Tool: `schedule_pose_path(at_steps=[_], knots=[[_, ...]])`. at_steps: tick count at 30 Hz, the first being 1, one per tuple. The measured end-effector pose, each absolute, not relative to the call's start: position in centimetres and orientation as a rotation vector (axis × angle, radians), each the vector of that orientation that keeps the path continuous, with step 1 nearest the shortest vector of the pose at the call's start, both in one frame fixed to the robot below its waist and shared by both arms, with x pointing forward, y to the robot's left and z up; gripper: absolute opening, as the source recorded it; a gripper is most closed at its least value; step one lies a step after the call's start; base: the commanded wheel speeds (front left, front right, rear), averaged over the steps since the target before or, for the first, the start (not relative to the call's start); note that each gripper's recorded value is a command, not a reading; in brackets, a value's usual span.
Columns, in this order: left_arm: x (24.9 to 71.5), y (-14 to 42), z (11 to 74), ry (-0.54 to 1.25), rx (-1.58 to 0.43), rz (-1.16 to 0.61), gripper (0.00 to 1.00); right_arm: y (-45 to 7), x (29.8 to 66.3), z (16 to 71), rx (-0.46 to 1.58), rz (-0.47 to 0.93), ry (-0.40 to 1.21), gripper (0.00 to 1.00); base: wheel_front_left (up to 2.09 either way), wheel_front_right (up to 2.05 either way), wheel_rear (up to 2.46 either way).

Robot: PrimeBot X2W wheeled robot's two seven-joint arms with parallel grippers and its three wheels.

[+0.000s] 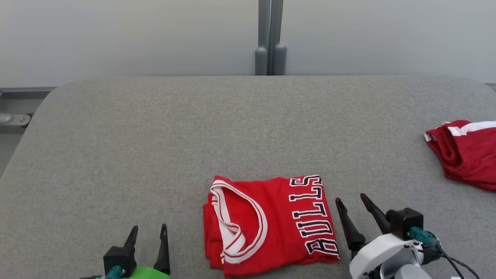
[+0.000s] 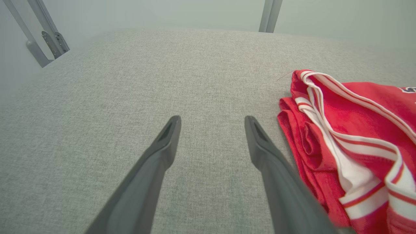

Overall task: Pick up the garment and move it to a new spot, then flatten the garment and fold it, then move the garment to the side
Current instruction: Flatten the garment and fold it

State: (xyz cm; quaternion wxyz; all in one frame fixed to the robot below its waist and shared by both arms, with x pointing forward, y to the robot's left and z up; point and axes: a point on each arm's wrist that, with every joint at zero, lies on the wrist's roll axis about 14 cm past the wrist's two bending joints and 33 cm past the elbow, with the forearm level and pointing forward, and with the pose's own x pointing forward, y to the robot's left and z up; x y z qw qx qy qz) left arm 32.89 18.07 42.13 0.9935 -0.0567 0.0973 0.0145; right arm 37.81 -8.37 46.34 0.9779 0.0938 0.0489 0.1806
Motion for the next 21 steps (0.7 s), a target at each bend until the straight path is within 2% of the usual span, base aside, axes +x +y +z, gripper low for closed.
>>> schedule_pose_path(at_steps=[9,21], knots=[[33.4,17.2,43.1,0.162,-0.086,-0.007,1.00,-13.0,36.9,47.0,0.153,0.221,0.056,1.00,0.00,0.00,0.00],[32.4,16.9,44.6,0.107,-0.058,-0.021,1.00,-15.6,34.8,47.7,0.146,0.135,0.020,1.00,0.00,0.00,0.00]])
